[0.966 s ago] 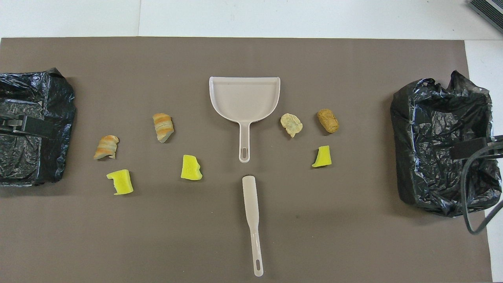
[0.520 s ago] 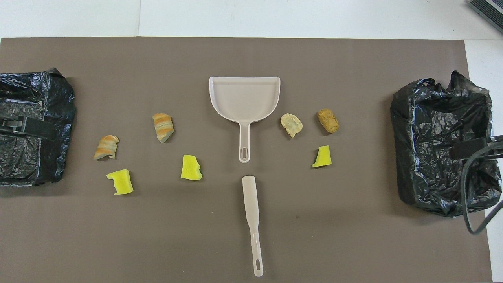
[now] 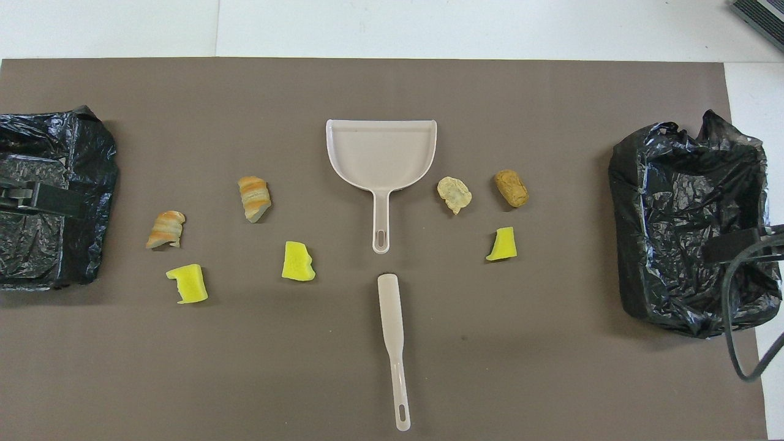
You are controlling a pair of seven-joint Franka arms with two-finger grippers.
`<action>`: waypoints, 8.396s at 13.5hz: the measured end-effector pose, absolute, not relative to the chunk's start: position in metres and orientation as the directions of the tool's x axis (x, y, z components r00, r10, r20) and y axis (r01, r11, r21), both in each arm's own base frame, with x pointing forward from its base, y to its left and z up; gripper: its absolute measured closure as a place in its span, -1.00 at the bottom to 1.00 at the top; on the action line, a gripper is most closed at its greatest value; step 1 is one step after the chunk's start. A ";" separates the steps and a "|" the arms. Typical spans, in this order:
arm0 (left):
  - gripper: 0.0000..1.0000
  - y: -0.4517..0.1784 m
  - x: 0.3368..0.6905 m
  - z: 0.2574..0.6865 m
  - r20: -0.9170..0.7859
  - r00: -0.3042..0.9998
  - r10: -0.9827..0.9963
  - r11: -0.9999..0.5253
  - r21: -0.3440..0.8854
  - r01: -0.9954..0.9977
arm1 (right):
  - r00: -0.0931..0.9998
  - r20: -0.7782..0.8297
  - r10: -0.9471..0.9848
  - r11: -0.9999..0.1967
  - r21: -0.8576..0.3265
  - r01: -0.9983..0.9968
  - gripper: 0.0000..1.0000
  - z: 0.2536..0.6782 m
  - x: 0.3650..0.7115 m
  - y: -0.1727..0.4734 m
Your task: Sweep and dump trash in bin
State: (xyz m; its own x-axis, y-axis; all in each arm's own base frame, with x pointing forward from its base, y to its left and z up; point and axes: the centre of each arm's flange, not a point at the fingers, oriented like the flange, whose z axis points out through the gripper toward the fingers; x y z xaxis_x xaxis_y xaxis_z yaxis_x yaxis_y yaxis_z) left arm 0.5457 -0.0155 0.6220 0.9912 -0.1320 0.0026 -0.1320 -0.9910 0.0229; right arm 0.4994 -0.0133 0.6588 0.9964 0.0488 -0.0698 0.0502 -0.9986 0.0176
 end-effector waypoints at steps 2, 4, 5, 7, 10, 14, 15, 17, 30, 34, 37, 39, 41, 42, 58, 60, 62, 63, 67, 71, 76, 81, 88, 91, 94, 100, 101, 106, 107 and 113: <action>-1.00 -0.016 0.545 0.622 0.000 0.991 -0.132 -0.991 0.023 -0.132 | 0.996 -0.071 0.049 -0.999 0.017 0.050 -1.00 0.658 0.499 -0.013; -1.00 -0.016 0.545 0.622 -0.001 0.991 -0.132 -0.991 0.023 -0.132 | 0.996 -0.073 0.049 -0.999 0.017 0.050 -1.00 0.658 0.499 -0.013; -1.00 -0.016 0.545 0.622 -0.001 0.991 -0.132 -0.991 0.023 -0.132 | 0.996 -0.073 0.049 -0.999 0.017 0.051 -1.00 0.657 0.499 -0.013; -1.00 -0.016 0.545 0.622 -0.001 0.991 -0.132 -0.991 0.023 -0.132 | 0.996 -0.074 0.049 -0.999 0.017 0.051 -1.00 0.657 0.499 -0.014; -1.00 -0.016 0.545 0.622 -0.001 0.991 -0.134 -0.991 0.023 -0.134 | 0.996 -0.074 0.048 -0.999 0.017 0.050 -1.00 0.657 0.499 -0.014; -1.00 -0.021 0.546 0.618 -0.007 0.990 -0.142 -0.990 0.024 -0.142 | 0.996 -0.075 0.048 -0.999 0.017 0.049 -1.00 0.657 0.498 -0.015; -1.00 -0.022 0.547 0.617 -0.010 0.989 -0.145 -0.989 0.024 -0.145 | 0.996 -0.076 0.047 -0.999 0.016 0.049 -1.00 0.656 0.498 -0.015; -1.00 -0.027 0.550 0.611 -0.019 0.988 -0.153 -0.988 0.025 -0.152 | 0.996 -0.077 0.047 -0.999 0.016 0.049 -1.00 0.656 0.497 -0.015; -1.00 -0.049 0.557 0.570 0.003 0.984 -0.176 -0.982 0.065 -0.176 | 0.995 -0.088 0.048 -0.999 0.015 0.049 -1.00 0.649 0.495 -0.015; -1.00 -0.081 0.525 0.530 0.030 0.975 -0.222 -0.971 0.088 -0.224 | 0.998 -0.015 0.066 -0.998 0.021 0.067 -1.00 0.645 0.509 0.003; -1.00 -0.123 0.504 0.507 0.032 0.961 -0.274 -0.957 0.091 -0.276 | 0.998 0.015 0.061 -0.998 0.008 0.061 -1.00 0.621 0.531 0.047; -1.00 -0.155 0.485 0.491 0.045 0.961 -0.272 -0.957 0.093 -0.275 | 0.998 0.014 0.059 -0.998 -0.012 0.059 -1.00 0.580 0.557 0.080; -1.00 -0.183 0.463 0.476 0.042 0.962 -0.271 -0.957 0.095 -0.274 | 0.997 0.002 0.072 -0.997 -0.011 0.072 -1.00 0.524 0.585 0.123; -1.00 -0.194 0.452 0.470 0.038 0.959 -0.279 -0.955 0.095 -0.282 | 0.998 -0.005 0.061 -0.998 -0.007 0.061 -1.00 0.500 0.593 0.147; -1.00 -0.373 0.280 0.373 0.145 0.957 -0.250 -0.954 0.133 -0.269 | 0.972 -0.068 -0.223 -0.966 -0.114 -0.230 -1.00 0.391 0.634 0.362; -1.00 -0.389 0.271 0.357 0.135 0.962 -0.235 -0.956 0.147 -0.254 | 0.980 -0.079 -0.180 -0.976 -0.112 -0.189 -1.00 0.381 0.628 0.375; -1.00 -0.406 0.266 0.349 0.120 0.968 -0.220 -0.959 0.157 -0.237 | 0.989 -0.090 -0.113 -0.987 -0.108 -0.123 -1.00 0.375 0.622 0.380; -1.00 -0.412 0.263 0.348 0.115 0.970 -0.215 -0.959 0.161 -0.232 | 0.991 -0.100 -0.090 -0.989 -0.106 -0.100 -1.00 0.371 0.618 0.383; -0.72 -0.422 0.253 0.349 0.103 0.980 -0.171 -0.967 0.172 -0.187 | 0.989 -0.145 0.013 -0.996 -0.090 0.000 -1.00 0.353 0.595 0.383; -0.49 -0.422 0.252 0.347 0.093 0.982 -0.164 -0.970 0.165 -0.177 | 0.987 -0.160 0.034 -0.997 -0.081 0.021 -0.76 0.344 0.581 0.374; 0.04 -0.420 0.250 0.344 0.072 0.983 -0.166 -0.974 0.144 -0.175 | 0.987 -0.154 0.035 -0.996 -0.085 0.022 0.35 0.350 0.580 0.373; 0.46 -0.416 0.251 0.340 0.043 0.986 -0.161 -0.979 0.116 -0.165 | 0.984 -0.146 0.101 -0.991 -0.097 0.087 0.35 0.351 0.581 0.371; 0.46 -0.378 0.257 0.375 -0.059 0.993 -0.106 -0.994 -0.006 -0.107 | 0.870 -0.034 0.491 -0.857 -0.199 0.476 0.35 0.391 0.613 0.305; 0.46 -0.337 0.277 0.404 -0.084 0.996 -0.014 -0.999 -0.049 -0.019 | 0.743 -0.010 0.669 -0.728 -0.208 0.653 0.35 0.412 0.632 0.230; 0.46 -0.293 0.316 0.425 -0.098 0.994 0.056 -0.997 -0.064 0.050 | 0.563 -0.048 0.825 -0.563 -0.140 0.814 0.35 0.410 0.643 0.178; 0.46 -0.172 0.422 0.434 -0.075 0.991 0.108 -0.990 -0.102 0.100 | 0.248 -0.183 0.951 -0.268 -0.096 0.958 0.35 0.379 0.618 0.220; 0.46 -0.148 0.440 0.434 -0.076 0.990 0.118 -0.988 -0.104 0.110 | 0.226 -0.189 0.956 -0.248 -0.098 0.964 0.35 0.377 0.615 0.226; 0.46 -0.029 0.491 0.412 -0.085 0.988 0.126 -0.989 -0.095 0.117 | 0.109 -0.178 0.978 -0.131 -0.119 0.984 0.35 0.357 0.610 0.227; 0.46 -0.012 0.494 0.404 -0.092 0.989 0.117 -0.987 -0.117 0.106 | 0.094 -0.170 0.981 -0.114 -0.110 0.987 0.35 0.353 0.609 0.230; 0.46 -0.001 0.492 0.372 -0.119 0.987 0.111 -0.985 -0.147 0.093 | 0.069 -0.148 0.987 -0.081 -0.076 0.994 0.35 0.346 0.603 0.245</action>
State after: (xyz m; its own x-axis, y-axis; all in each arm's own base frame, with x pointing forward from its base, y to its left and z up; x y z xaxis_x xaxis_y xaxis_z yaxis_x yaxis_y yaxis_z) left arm 0.4923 -0.0014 0.3717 0.9867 0.1110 -0.1186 0.0931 -0.9847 -0.1470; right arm 0.6030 0.2453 0.3461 0.0691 0.9866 -0.1477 0.9938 -0.0811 -0.0762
